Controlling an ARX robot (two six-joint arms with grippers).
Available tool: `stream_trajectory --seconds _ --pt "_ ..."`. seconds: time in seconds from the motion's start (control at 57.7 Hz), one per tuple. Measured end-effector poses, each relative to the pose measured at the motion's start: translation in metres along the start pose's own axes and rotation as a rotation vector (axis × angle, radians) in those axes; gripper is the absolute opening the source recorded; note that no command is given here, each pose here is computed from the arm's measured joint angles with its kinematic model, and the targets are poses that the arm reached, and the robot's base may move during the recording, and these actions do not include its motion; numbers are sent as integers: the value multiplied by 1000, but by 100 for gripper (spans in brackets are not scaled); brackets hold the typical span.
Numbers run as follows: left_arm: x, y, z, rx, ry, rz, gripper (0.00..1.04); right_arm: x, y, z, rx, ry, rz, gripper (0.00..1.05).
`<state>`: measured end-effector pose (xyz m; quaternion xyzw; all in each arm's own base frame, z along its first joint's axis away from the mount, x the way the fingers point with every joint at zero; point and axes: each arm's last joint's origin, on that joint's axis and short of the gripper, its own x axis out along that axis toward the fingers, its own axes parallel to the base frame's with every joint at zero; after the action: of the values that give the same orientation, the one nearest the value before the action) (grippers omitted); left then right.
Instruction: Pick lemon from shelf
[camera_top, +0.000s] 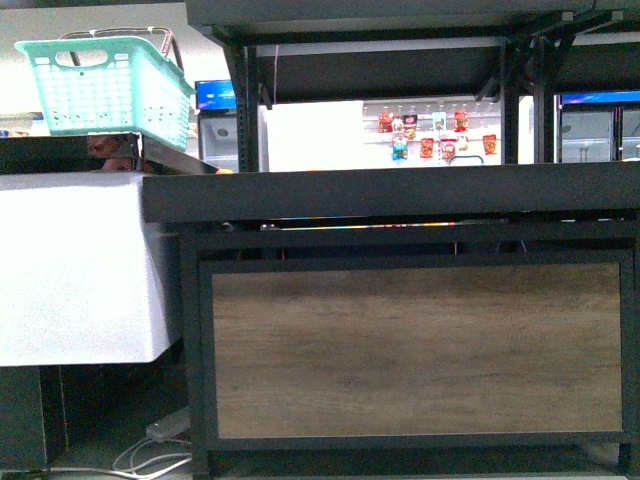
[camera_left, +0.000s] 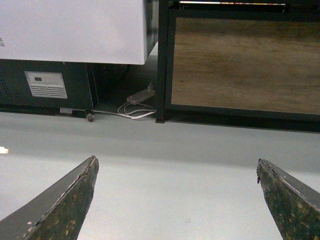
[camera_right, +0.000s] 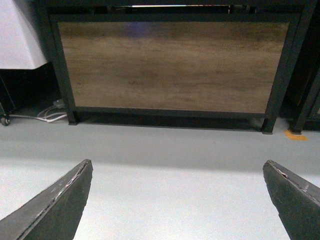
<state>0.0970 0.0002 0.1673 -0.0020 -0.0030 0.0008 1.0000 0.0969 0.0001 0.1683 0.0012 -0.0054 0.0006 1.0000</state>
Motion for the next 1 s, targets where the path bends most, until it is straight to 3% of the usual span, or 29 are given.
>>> stream_trajectory --seconds 1.005 --pt "0 0 0 0 0 0 97 0 0 0 0 0 0 102"
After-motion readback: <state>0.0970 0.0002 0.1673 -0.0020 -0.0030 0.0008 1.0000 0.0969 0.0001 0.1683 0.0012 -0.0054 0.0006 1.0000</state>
